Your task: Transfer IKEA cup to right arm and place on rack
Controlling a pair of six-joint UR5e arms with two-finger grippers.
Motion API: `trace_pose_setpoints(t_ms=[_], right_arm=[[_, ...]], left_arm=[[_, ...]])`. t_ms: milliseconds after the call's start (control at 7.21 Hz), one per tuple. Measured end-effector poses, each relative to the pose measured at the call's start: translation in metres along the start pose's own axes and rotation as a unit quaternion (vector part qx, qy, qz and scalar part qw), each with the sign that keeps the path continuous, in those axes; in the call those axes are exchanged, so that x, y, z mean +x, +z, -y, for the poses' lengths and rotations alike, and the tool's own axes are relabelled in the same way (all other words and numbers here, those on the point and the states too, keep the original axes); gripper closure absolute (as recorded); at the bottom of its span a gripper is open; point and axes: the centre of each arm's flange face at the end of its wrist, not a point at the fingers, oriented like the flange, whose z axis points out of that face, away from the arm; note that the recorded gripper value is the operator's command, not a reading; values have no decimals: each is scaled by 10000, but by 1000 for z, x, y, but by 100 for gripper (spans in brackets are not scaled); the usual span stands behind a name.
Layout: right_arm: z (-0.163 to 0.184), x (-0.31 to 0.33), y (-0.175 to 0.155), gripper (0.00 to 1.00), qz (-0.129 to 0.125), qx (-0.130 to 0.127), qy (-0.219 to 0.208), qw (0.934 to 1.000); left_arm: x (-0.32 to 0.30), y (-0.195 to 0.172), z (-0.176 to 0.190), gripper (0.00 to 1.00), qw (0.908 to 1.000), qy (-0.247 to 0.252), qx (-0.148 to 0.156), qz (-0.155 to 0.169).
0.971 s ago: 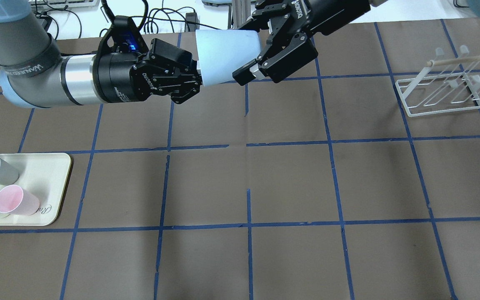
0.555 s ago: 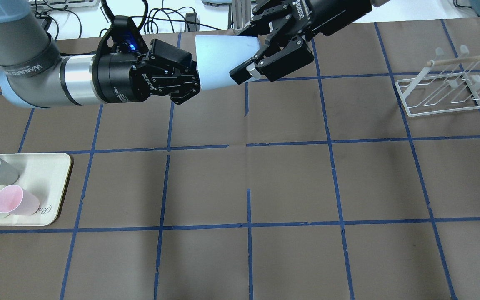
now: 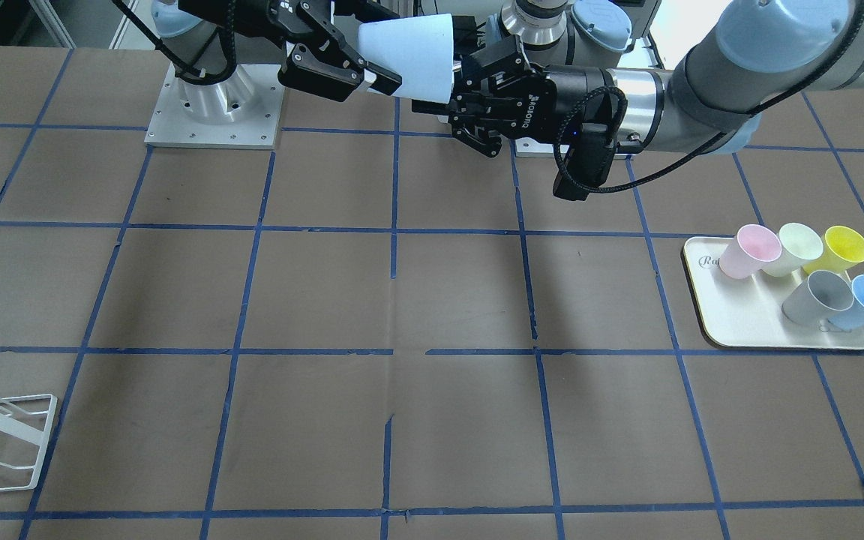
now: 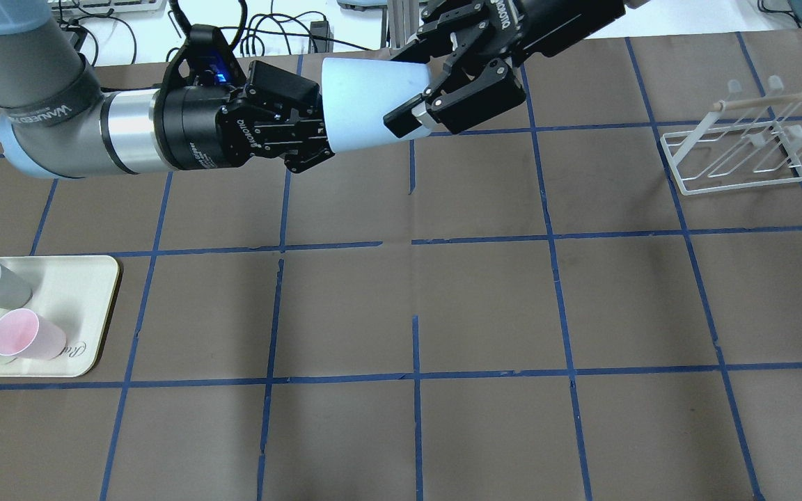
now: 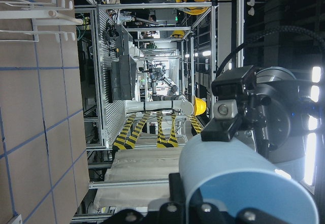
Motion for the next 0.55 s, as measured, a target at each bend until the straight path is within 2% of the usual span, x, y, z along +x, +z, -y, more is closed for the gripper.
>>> trace_pose_setpoints(t_ms=[416, 555], right_arm=[[-1, 0, -6, 81, -62, 15, 6, 10000], [-6, 4, -16, 81, -160, 25, 62, 9998]], left_arm=[[4, -1, 2, 0, 9999, -160, 54, -10], [4, -5, 3, 0, 9998, -191, 82, -16]])
